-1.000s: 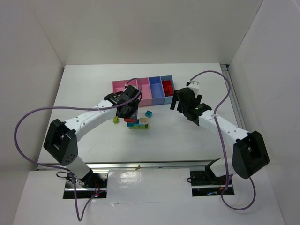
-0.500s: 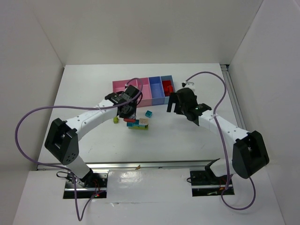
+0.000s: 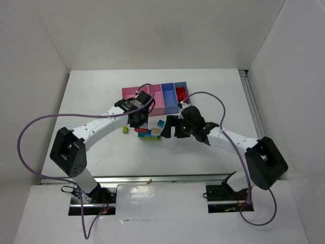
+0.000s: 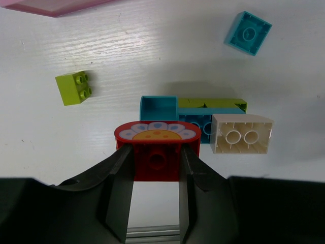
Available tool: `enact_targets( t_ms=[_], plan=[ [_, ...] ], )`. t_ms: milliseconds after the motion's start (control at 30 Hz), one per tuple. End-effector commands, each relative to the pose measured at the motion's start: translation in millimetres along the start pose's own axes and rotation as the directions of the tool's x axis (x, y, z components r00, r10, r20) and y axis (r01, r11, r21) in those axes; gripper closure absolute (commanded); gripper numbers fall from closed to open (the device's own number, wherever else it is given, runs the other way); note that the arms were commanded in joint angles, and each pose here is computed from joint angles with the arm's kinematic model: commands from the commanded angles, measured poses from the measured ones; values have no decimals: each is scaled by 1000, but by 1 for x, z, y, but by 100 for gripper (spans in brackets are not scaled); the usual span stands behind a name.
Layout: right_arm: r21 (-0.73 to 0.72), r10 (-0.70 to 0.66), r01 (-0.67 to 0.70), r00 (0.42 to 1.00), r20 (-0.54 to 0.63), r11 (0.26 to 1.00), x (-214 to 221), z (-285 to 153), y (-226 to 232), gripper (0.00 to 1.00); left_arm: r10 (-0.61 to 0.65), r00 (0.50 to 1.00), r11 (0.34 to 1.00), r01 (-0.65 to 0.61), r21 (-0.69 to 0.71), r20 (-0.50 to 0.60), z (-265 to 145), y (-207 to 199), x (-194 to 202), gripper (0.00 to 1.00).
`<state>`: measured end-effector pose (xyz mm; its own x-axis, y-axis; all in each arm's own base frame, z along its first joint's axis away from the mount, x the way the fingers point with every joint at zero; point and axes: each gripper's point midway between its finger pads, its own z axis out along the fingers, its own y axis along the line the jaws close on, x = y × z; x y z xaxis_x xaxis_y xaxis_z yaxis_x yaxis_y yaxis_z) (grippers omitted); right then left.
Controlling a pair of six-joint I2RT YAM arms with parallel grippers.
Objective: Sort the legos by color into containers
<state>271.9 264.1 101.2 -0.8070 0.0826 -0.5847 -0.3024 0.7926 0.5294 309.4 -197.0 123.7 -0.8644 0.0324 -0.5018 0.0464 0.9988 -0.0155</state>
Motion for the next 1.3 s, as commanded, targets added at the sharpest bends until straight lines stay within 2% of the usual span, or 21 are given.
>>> enact_targets(
  t_ms=[0,133,200,367,500,533,733,800,1067,1267],
  plan=[
    [-178,23,-18,999,27,984,-12,10,34,3,-27,999,999,26,24,24,-8,-7,-11,100],
    [-253,30,-23,999,25,967,-13,20,45,6,-36,999,999,35,24,24,-8,-7,-11,100],
    [-262,55,-55,998,-8,963,-7,28,44,7,-36,999,999,35,24,24,-8,-7,-11,100],
    [-297,82,-80,997,-4,952,-8,40,48,10,-36,999,999,35,24,24,-6,-7,-10,100],
    [-307,98,-86,995,22,948,-15,42,50,23,-35,999,999,35,31,18,-4,-8,-8,100],
    [-308,97,-85,995,24,948,-15,44,49,29,-35,999,999,35,31,18,-3,-8,-8,100],
    [-303,116,-103,993,25,947,-22,52,51,35,-37,999,998,36,44,18,-2,-10,-5,100],
    [-266,124,-124,992,-18,956,-12,61,46,38,-37,999,998,36,44,18,-2,-10,-5,100],
    [-162,175,-177,984,-29,971,3,71,23,68,-50,998,992,46,114,34,-13,-20,-10,100],
    [-105,197,-199,980,-26,974,7,75,12,72,-61,997,976,50,211,48,-26,-31,-16,100]
  ],
)
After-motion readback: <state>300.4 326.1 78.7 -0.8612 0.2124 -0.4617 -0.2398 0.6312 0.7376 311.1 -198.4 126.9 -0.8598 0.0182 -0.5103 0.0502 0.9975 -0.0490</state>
